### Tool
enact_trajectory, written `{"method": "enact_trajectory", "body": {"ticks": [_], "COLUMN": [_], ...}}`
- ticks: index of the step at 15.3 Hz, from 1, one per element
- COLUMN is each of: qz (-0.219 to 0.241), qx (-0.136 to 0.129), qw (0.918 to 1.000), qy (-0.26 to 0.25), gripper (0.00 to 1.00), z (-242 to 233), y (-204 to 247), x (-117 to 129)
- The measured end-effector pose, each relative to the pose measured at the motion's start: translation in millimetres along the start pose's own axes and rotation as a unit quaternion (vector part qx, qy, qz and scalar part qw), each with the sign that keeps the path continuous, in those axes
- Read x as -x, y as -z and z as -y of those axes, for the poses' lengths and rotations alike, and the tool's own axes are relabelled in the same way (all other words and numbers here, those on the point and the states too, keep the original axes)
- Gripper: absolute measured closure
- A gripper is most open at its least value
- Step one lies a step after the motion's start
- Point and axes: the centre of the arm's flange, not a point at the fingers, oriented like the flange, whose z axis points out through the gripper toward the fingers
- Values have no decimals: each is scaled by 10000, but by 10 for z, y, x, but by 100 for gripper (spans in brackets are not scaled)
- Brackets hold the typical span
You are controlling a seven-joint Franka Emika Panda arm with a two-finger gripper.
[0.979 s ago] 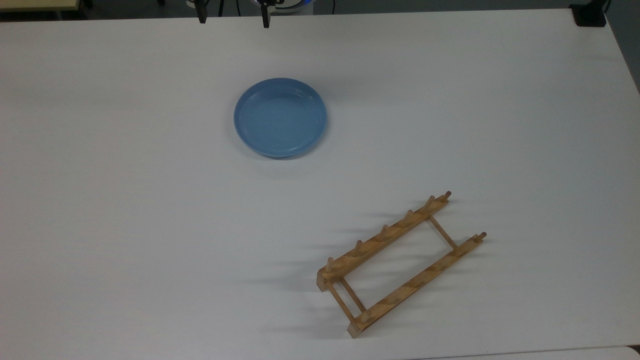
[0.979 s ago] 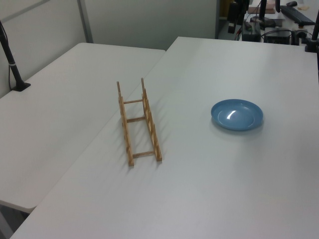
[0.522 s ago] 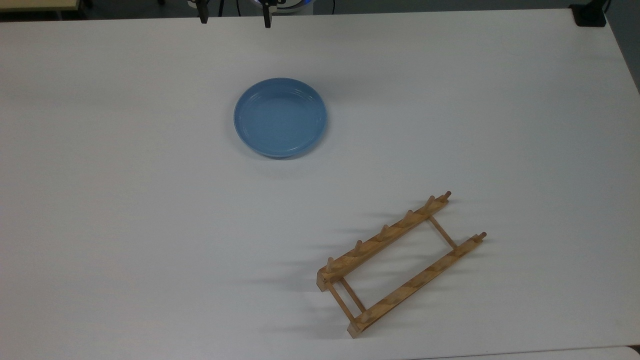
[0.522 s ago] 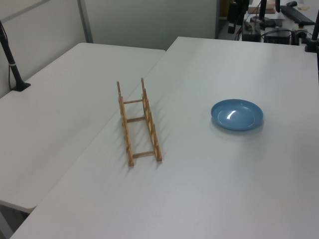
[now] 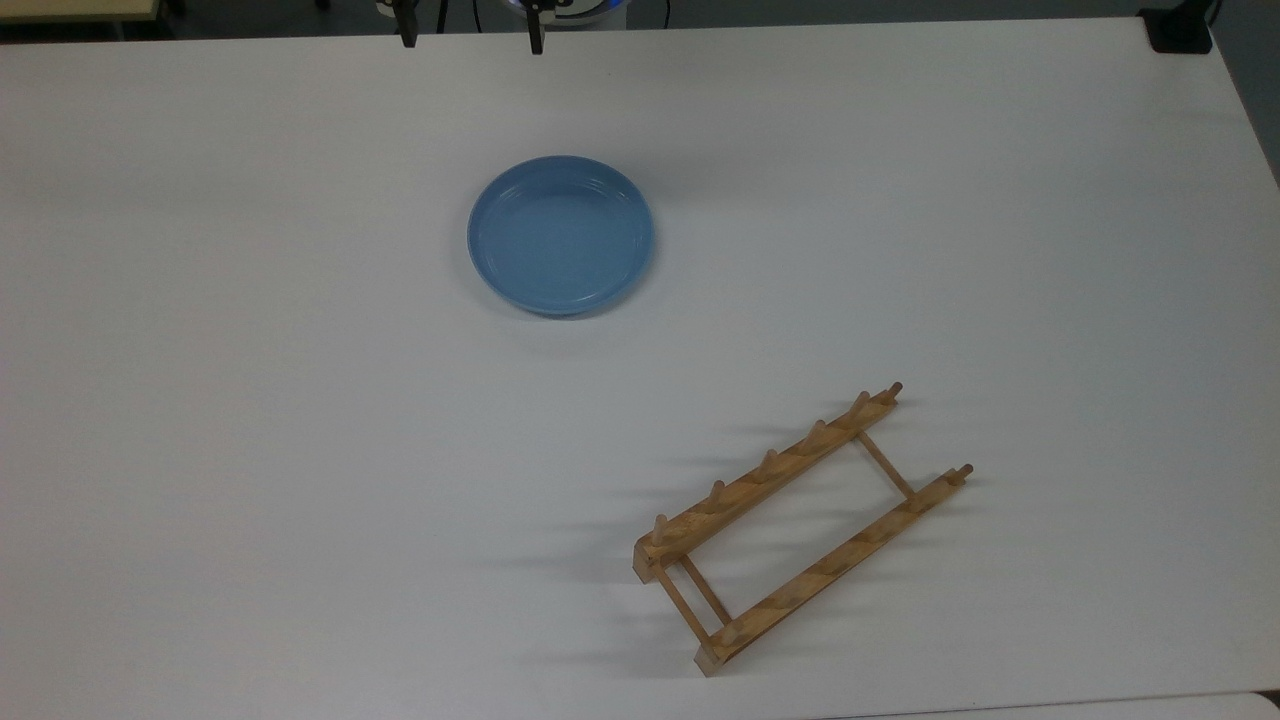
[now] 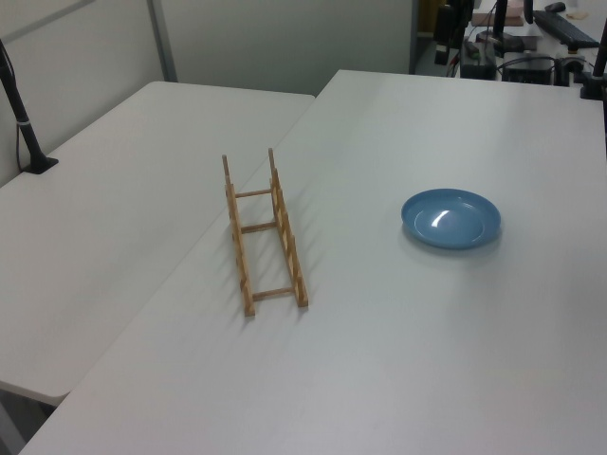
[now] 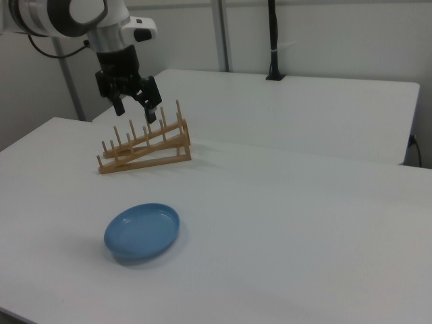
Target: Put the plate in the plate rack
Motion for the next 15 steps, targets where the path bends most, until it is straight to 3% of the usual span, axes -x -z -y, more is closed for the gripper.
{"method": "enact_trajectory", "body": {"ticks": [5,8,10,12,15], "qz": [642,755,934,1124,1145], "qx": [-90,-63,203,363,367], "qw": [9892,9867,9843,9787,9786], "qy": [1318,1436,1483,1676,1669], "gripper": [0,0,0,1,2], "z": [-123,-287,-420,-524,-700], "y": [-3,10,-96,-283,-685], "x": [220,284,299,300,263]}}
